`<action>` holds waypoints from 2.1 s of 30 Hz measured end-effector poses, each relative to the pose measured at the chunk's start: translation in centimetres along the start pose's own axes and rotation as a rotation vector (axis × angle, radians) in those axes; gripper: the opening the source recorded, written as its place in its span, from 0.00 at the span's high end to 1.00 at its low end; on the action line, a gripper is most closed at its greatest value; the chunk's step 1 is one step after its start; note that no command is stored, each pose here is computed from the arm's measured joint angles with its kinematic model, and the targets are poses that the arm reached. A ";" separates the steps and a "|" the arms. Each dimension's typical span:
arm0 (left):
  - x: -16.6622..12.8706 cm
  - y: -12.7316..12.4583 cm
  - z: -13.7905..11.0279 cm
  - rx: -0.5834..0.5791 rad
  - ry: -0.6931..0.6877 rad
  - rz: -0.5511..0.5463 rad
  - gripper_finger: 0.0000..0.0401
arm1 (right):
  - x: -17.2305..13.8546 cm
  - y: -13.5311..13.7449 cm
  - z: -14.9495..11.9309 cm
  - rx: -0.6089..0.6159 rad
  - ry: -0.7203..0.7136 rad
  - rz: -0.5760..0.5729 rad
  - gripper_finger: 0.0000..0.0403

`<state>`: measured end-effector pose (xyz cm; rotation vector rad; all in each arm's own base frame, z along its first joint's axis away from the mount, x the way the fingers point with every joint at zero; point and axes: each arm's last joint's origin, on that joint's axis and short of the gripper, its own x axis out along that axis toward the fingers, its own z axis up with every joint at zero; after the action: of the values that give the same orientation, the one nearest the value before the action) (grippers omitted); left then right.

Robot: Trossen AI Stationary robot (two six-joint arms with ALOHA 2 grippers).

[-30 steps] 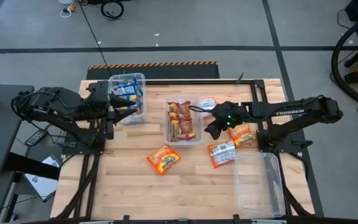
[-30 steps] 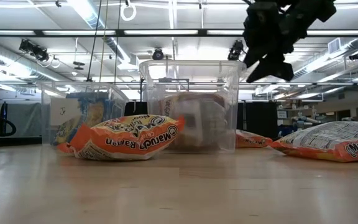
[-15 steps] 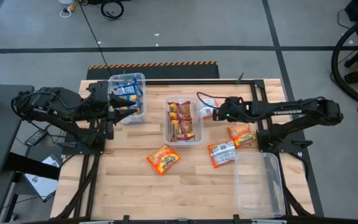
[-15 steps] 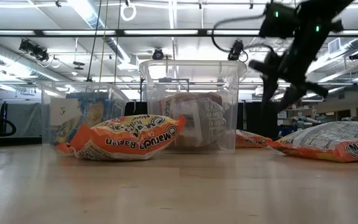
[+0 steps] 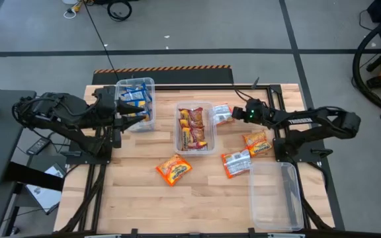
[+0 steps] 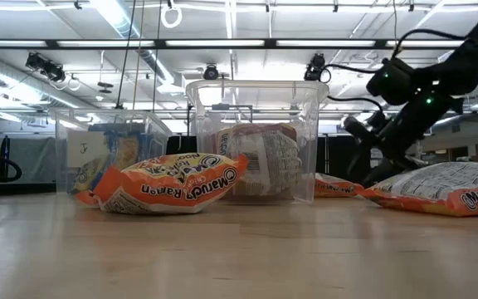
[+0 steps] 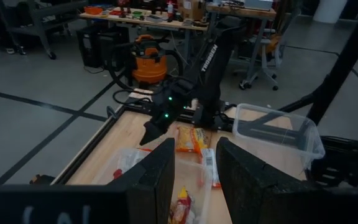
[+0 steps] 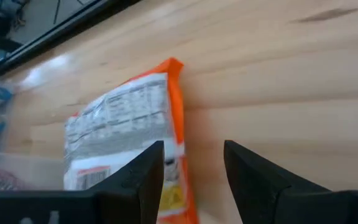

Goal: Sort Maruchan noodles
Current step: Put the orange noodle pack into the bottom transparent bin

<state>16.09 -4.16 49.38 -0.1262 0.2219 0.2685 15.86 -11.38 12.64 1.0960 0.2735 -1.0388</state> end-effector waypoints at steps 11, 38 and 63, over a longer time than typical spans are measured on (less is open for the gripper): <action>0.1 0.0 0.3 -0.017 -0.032 0.039 0.69 | 3.4 -0.6 -0.2 0.129 0.030 0.053 0.58; 0.1 0.0 0.3 -0.063 -0.032 0.033 0.69 | 3.5 -0.1 -0.4 0.057 -0.037 0.097 0.98; 0.4 -0.5 0.1 -0.080 0.002 -0.063 0.69 | -11.4 10.0 2.7 -0.385 -0.120 0.459 1.00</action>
<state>16.62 -4.53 49.46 -0.2127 0.2088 0.2148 17.04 -6.66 27.24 0.6983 0.1093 -0.6043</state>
